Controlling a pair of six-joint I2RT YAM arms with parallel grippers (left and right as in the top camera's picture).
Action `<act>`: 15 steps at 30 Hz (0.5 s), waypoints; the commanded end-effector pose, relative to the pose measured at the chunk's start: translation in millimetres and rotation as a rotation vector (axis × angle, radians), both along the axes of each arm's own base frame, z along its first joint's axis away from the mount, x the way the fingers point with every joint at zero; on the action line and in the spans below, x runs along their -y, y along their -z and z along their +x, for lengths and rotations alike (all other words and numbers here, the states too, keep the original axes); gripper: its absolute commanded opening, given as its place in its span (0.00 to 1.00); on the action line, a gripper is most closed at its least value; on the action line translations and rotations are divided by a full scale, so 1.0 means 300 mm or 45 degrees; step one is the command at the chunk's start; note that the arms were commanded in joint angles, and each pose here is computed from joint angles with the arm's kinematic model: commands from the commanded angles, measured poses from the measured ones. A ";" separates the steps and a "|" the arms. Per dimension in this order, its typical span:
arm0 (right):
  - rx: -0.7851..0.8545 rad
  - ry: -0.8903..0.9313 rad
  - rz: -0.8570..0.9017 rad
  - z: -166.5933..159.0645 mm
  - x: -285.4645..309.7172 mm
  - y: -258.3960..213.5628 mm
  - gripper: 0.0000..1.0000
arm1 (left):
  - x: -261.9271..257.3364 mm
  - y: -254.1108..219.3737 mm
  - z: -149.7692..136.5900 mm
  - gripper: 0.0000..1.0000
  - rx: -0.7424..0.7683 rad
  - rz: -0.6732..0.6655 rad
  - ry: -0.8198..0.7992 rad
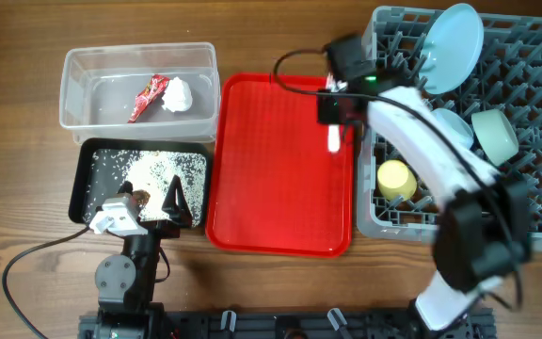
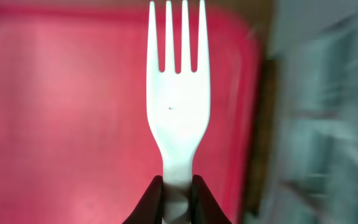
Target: Sort waste into correct bins and load items into the dishwasher rack
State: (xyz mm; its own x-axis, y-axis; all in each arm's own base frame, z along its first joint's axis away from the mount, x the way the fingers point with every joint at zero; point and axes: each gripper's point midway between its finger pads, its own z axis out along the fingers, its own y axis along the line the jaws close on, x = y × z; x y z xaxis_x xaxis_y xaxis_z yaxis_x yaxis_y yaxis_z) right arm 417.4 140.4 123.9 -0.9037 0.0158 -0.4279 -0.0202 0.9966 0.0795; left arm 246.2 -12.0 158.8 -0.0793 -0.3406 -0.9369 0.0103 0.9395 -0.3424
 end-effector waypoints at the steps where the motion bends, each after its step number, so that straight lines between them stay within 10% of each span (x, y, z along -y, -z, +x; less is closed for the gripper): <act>1: 0.157 0.067 -0.169 0.044 0.186 -0.131 0.06 | -0.005 0.003 0.000 1.00 0.003 0.020 -0.004; 5: 0.088 0.105 -0.195 0.078 0.313 -0.058 0.09 | -0.005 0.003 0.000 1.00 0.003 0.021 -0.004; 7: 0.053 0.059 -0.213 0.082 0.316 -0.019 0.51 | -0.005 0.003 0.000 1.00 0.003 0.020 -0.004; 8: 0.053 0.091 -0.197 0.080 0.317 -0.022 0.54 | -0.005 0.003 0.000 1.00 0.003 0.020 -0.004; 15: 0.517 -0.327 0.134 -0.197 0.075 -0.609 0.61 | -0.005 0.003 0.000 1.00 0.003 0.021 -0.004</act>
State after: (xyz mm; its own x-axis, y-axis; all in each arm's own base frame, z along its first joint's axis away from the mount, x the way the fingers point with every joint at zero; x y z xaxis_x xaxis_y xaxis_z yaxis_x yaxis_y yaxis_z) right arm 406.0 83.7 232.4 -0.7765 -0.0228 -0.6297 -0.0918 0.9928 0.0772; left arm 246.2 -12.0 158.8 -0.0793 -0.3406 -0.9369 0.0103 0.9395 -0.3424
